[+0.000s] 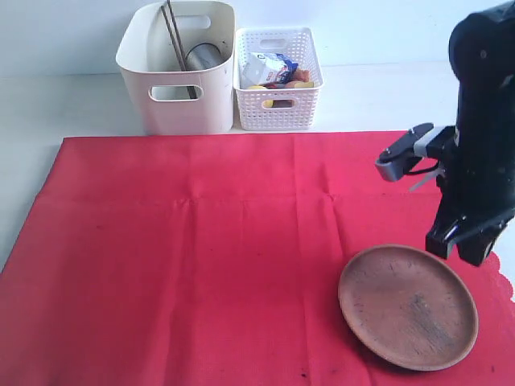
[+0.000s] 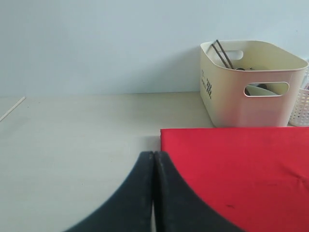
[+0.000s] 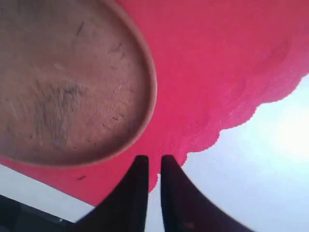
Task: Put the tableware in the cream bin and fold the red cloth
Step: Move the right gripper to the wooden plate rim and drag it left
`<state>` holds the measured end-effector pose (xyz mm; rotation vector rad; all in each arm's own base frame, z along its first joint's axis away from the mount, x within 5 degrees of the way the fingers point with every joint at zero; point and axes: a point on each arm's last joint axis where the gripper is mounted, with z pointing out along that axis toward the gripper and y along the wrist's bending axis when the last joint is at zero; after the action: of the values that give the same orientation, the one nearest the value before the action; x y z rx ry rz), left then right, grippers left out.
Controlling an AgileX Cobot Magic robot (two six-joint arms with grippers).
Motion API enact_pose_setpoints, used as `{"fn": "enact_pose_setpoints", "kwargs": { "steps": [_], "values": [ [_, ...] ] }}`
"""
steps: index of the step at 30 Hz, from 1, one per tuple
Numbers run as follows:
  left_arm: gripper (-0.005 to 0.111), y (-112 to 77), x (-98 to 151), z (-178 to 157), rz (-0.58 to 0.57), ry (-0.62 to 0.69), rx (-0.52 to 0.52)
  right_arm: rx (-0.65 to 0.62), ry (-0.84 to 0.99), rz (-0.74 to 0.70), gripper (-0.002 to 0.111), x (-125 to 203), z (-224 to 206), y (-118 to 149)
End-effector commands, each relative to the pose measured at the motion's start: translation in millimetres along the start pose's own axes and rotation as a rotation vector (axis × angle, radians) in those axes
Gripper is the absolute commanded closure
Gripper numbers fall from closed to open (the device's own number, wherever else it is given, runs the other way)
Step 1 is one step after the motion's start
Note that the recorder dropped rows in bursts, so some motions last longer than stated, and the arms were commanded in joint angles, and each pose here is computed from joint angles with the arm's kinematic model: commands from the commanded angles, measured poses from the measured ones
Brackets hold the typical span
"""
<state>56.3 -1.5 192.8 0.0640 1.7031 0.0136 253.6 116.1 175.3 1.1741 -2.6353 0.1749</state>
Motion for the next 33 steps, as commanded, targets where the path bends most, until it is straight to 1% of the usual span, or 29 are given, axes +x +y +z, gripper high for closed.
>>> {"fn": "enact_pose_setpoints", "kwargs": {
  "steps": [1, 4, 7, 9, 12, 15, 20, 21, 22, 24, 25, 26, 27, 28, 29, 31, 32, 33],
  "values": [
    [0.107, 0.2, -1.4, -0.7, -0.003, -0.012, -0.003, 0.025, -0.061, -0.027, 0.075, -4.1, 14.0, 4.0],
    [0.107, 0.2, -1.4, -0.7, -0.003, -0.012, -0.003, -0.003, -0.089, -0.059, 0.059, -5.8, 16.3, 7.3],
    [0.107, 0.2, -1.4, -0.7, -0.003, -0.012, -0.003, -0.059, -0.148, -0.067, 0.053, -11.0, 15.5, 12.5],
    [0.107, 0.2, -1.4, -0.7, -0.003, -0.012, -0.003, -0.089, -0.205, -0.08, 0.053, -17.2, 16.2, 15.2],
    [0.107, 0.2, -1.4, -0.7, -0.003, -0.012, -0.003, -0.057, -0.262, -0.07, 0.053, -26.2, 20.5, 10.8],
    [0.107, 0.2, -1.4, -0.7, -0.003, -0.012, -0.003, -0.057, -0.291, -0.023, 0.053, -33.6, 28.6, 6.0],
    [0.107, 0.2, -1.4, -0.7, -0.003, -0.012, -0.003, -0.086, -0.222, -0.03, 0.053, -37.9, 46.2, 6.7],
    [0.107, 0.2, -1.4, -0.7, -0.003, -0.012, -0.003, -0.112, -0.164, -0.034, 0.053, -36.5, 53.7, 8.3],
    [0.107, 0.2, -1.4, -0.7, -0.003, -0.012, -0.003, -0.121, -0.142, -0.037, 0.054, -35.6, 55.9, 8.9],
    [0.107, 0.2, -1.4, -0.7, -0.003, -0.012, -0.003, -0.132, -0.114, -0.073, 0.066, -34.3, 58.5, 9.9],
    [0.107, 0.2, -1.4, -0.7, -0.003, -0.012, -0.003, -0.129, -0.122, -0.087, 0.083, -34.1, 56.0, 9.6],
    [0.107, 0.2, -1.4, -0.7, -0.003, -0.012, -0.003, -0.127, -0.132, -0.088, 0.093, -34.8, 53.6, 9.3],
    [0.107, 0.2, -1.4, -0.7, -0.003, -0.012, -0.003, -0.143, -0.161, -0.068, 0.108, -36.6, 47.7, 10.4],
    [0.107, 0.2, -1.4, -0.7, -0.003, -0.012, -0.003, -0.161, -0.181, -0.059, 0.108, -38.2, 44.6, 11.8],
    [0.107, 0.2, -1.4, -0.7, -0.003, -0.012, -0.003, -0.21, -0.233, -0.044, 0.108, -43.8, 37.1, 15.0],
    [0.107, 0.2, -1.4, -0.7, -0.003, -0.012, -0.003, -0.324, -0.354, -0.04, 0.108, -56.9, 23.6, 22.7],
    [0.107, 0.2, -1.4, -0.7, -0.003, -0.012, -0.003, -0.404, -0.456, -0.055, 0.108, -66.6, 16.4, 28.4],
    [0.107, 0.2, -1.4, -0.7, -0.003, -0.012, -0.003, -0.44, -0.519, -0.059, 0.108, -71.8, 12.1, 30.8]
  ]
}}
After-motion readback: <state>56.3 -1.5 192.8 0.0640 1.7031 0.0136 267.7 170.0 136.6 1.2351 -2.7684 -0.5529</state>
